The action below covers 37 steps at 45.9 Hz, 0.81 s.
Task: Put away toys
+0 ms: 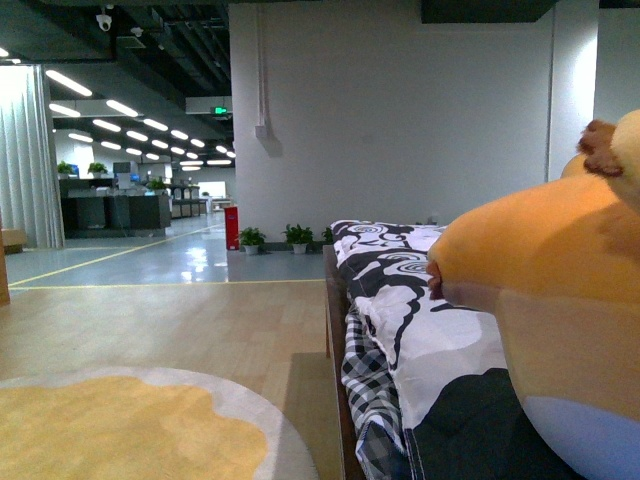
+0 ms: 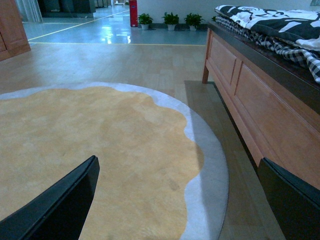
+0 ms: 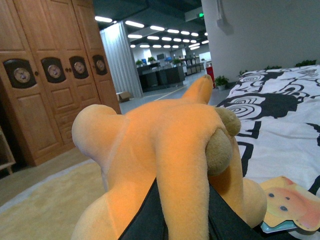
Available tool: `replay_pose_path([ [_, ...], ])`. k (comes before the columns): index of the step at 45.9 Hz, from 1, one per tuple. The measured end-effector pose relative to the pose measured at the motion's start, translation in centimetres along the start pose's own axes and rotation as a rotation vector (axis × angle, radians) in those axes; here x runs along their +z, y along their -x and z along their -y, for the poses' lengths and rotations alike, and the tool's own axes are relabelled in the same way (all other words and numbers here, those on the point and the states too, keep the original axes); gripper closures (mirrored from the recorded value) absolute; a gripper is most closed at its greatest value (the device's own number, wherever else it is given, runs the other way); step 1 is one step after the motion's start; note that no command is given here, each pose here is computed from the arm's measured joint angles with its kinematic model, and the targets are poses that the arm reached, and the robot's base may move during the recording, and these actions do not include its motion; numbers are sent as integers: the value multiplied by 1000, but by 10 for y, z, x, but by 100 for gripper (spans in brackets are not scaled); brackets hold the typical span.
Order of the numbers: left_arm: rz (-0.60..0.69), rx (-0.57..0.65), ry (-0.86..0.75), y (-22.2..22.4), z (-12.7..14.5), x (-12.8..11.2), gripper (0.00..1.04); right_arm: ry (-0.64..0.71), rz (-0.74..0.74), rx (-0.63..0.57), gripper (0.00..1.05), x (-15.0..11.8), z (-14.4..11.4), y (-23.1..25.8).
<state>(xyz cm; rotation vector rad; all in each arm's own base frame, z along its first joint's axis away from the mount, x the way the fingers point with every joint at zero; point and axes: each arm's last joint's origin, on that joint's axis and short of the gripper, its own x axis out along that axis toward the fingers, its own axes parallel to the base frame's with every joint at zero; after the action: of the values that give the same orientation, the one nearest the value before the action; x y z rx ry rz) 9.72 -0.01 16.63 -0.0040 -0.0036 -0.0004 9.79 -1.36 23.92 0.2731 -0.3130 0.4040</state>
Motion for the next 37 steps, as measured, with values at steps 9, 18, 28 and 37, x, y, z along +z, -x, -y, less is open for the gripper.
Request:
replay_pose_path([
  [9, 0, 0, 0, 0, 0, 0, 6, -42, -17, -6, 97, -13, -4, 0],
  [18, 0, 0, 0, 0, 0, 0, 6, -19, -79, 75, 97, -31, -18, 0],
  [28, 0, 0, 0, 0, 0, 0, 6, 7, -82, 73, 97, -32, -18, 1],
  [37, 0, 0, 0, 0, 0, 0, 6, 8, -82, 72, 97, -32, -18, 1],
])
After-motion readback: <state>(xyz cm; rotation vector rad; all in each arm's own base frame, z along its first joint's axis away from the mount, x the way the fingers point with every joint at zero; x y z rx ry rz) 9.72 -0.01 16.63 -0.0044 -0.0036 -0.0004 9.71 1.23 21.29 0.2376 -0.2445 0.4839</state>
